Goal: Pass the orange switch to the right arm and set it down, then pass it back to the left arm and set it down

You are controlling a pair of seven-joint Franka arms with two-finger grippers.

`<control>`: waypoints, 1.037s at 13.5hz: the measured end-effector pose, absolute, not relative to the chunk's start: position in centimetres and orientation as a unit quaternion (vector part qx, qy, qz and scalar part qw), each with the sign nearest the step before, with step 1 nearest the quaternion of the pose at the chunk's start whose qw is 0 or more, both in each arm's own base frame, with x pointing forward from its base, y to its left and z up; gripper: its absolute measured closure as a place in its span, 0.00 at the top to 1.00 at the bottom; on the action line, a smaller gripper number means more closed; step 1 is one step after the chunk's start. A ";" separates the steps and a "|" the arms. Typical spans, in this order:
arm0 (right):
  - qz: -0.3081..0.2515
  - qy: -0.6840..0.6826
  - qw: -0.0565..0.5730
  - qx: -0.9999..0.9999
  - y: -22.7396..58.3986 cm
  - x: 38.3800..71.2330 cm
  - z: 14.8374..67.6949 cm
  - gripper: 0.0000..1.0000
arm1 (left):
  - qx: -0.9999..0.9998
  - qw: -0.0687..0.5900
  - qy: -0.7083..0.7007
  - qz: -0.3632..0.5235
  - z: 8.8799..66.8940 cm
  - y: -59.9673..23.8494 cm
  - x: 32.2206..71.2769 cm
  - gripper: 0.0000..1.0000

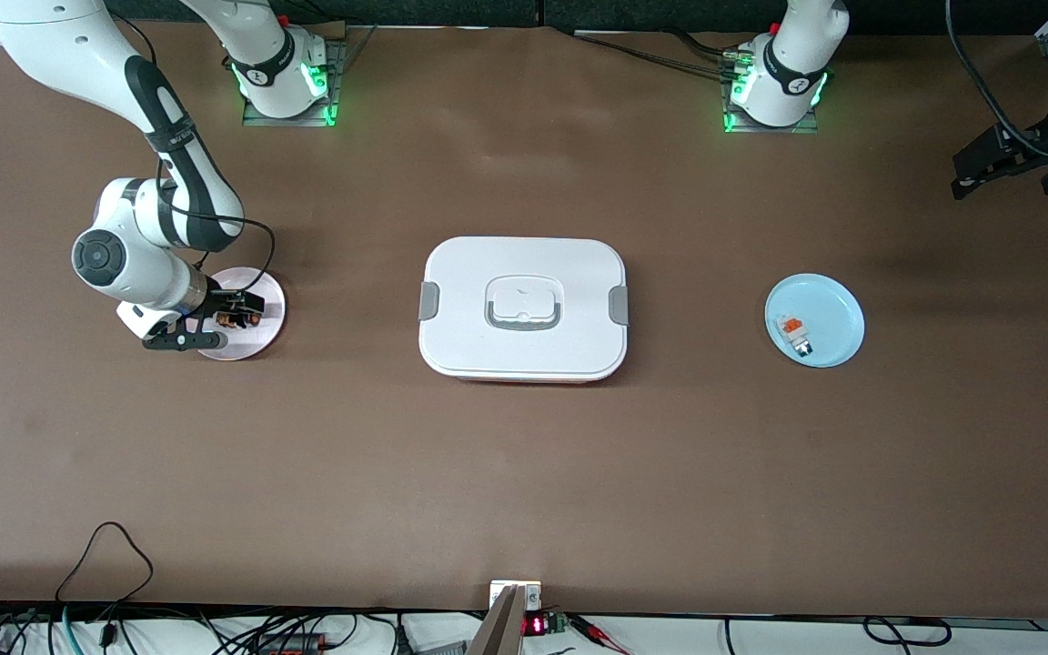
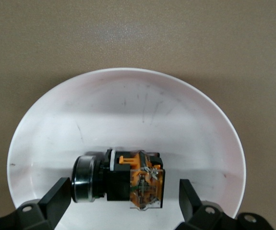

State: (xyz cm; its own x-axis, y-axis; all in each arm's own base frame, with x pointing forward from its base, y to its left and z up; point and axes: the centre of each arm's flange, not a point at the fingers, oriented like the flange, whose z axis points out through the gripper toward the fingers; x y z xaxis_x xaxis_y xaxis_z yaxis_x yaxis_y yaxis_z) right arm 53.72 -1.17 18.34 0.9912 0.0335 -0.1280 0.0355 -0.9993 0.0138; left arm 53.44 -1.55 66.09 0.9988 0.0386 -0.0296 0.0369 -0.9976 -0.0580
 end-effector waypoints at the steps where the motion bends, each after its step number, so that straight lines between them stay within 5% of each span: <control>1: -0.064 0.017 0.008 0.998 -1.2 53.7 18.3 1.00 | -0.999 0.029 -0.019 0.016 66.1 -1.6 53.4 0.99; 10: -0.066 0.018 0.008 0.998 -1.2 53.7 18.1 0.96 | -0.999 0.029 -0.020 0.016 66.4 -1.4 53.1 0.99; 12: -0.066 0.020 0.008 0.998 -1.2 53.7 18.1 0.72 | -0.999 0.029 -0.025 0.013 66.8 -0.9 52.9 0.99; 14: -0.066 0.046 0.006 0.997 -1.3 53.7 18.1 0.72 | -0.999 0.029 -0.028 0.012 66.9 -0.7 52.8 0.99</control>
